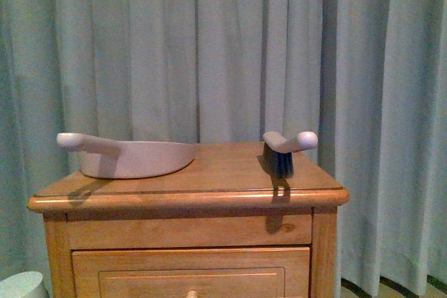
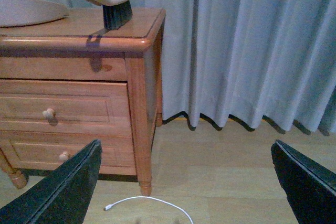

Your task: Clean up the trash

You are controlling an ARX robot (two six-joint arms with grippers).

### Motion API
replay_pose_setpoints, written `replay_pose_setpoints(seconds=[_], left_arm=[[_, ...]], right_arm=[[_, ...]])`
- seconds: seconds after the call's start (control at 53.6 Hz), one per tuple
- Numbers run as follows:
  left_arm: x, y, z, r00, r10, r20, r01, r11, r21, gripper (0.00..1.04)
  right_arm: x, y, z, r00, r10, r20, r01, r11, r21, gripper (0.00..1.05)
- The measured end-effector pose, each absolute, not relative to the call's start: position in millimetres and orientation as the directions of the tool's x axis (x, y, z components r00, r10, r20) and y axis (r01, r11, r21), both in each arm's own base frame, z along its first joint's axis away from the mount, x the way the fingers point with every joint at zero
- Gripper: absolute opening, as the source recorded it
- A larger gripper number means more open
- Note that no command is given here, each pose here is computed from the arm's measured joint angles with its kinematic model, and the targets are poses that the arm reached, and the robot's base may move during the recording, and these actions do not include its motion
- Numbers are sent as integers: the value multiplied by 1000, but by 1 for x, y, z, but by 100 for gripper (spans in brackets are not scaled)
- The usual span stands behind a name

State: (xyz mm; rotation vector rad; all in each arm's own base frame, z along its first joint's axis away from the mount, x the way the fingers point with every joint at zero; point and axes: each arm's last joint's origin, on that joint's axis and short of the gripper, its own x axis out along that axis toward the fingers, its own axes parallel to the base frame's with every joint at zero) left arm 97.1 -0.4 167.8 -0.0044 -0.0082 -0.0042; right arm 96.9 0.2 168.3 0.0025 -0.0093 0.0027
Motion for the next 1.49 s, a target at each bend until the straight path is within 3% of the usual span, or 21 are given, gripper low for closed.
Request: replay_pose_setpoints(seconds=[0.97,1.007,1.026,1.063,1.138,1.305,1.492], left_arm=[[97,0,168,1000,-4,8,4,1000,-4,97],[97,0,167,999,4,-31,-5,999,-40,97],[98,0,166,994,2,-112,-12,996,-90,97],[101,1,165,972,2,-234,-47,981,-186,97],[112,2,164,950,4,-313,-90,961,-262,97],[150,5,196,947,-8,-321,-70,970,-231,97],[208,2,242,943,3,-333,-24,998,-59,97]], right_arm=[[97,0,168,1000,2,9,-2,1000,2,97],[97,0,168,1000,2,9,-2,1000,2,97],[97,0,168,1000,2,9,-2,1000,3,97],[97,0,168,1000,3,9,-3,1000,2,97],[97,0,168,1000,2,9,-2,1000,2,97],[97,0,168,1000,2,9,-2,1000,3,97],[97,0,168,1000,2,9,-2,1000,2,97]])
